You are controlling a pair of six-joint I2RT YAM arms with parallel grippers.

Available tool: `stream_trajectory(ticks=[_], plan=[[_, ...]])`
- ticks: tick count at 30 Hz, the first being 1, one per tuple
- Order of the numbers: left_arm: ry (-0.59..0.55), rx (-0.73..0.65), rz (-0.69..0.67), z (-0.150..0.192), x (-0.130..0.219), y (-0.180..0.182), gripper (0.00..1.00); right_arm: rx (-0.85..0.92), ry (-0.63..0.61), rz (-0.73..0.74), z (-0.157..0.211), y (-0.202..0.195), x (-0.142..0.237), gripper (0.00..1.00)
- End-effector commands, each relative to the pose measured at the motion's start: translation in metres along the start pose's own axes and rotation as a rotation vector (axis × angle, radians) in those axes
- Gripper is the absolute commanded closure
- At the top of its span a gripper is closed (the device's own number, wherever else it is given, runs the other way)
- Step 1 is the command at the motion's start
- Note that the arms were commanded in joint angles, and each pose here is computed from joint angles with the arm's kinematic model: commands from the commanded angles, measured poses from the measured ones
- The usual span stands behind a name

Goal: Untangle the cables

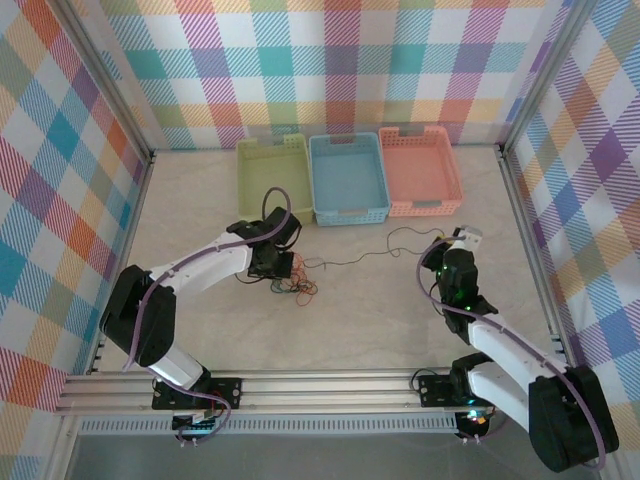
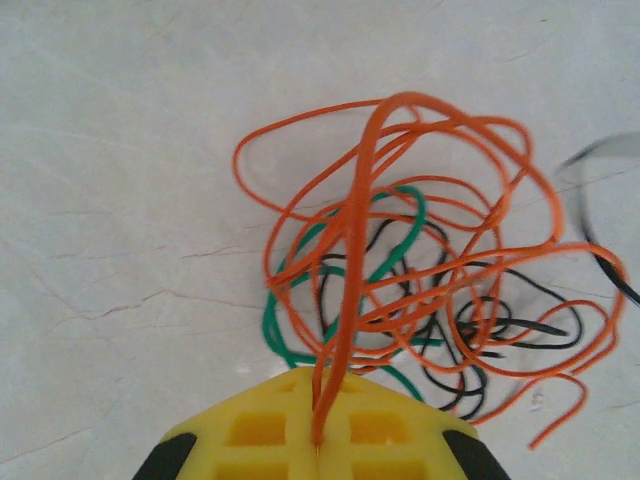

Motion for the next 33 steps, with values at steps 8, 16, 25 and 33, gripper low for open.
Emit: stream_trajectory(ticks=[8,16,25,33], plan=[[-0.065,0.067,-0.070,0.003,0.001,0.020,1.00,-0.142,-0.030,0.212,0.003,-0.035,-0.004,1.00],[-0.118,0.097,-0.161,0.005,0.010,0.033,1.00,-0.195,-0.069,0.308,0.000,-0.054,0.001,1.00],[-0.151,0.113,-0.130,0.007,0.008,0.033,1.00,-0.221,-0.083,0.312,-0.002,-0.061,-0.001,1.00],[-0.187,0.116,0.096,0.011,0.011,0.019,1.00,-0.182,-0.037,0.024,-0.019,-0.031,0.004,1.00]])
Point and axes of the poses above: each hand's point on the last joint's axis, 136 mm out from that joint toward the fingers, its own x axis back along the fingers, its own y axis along the line the jaws close on, z = x × y, the point moved 9 cm from there along x, back along the fingers, and after that the axes turned 1 degree about -x, right-handed, at the moved point
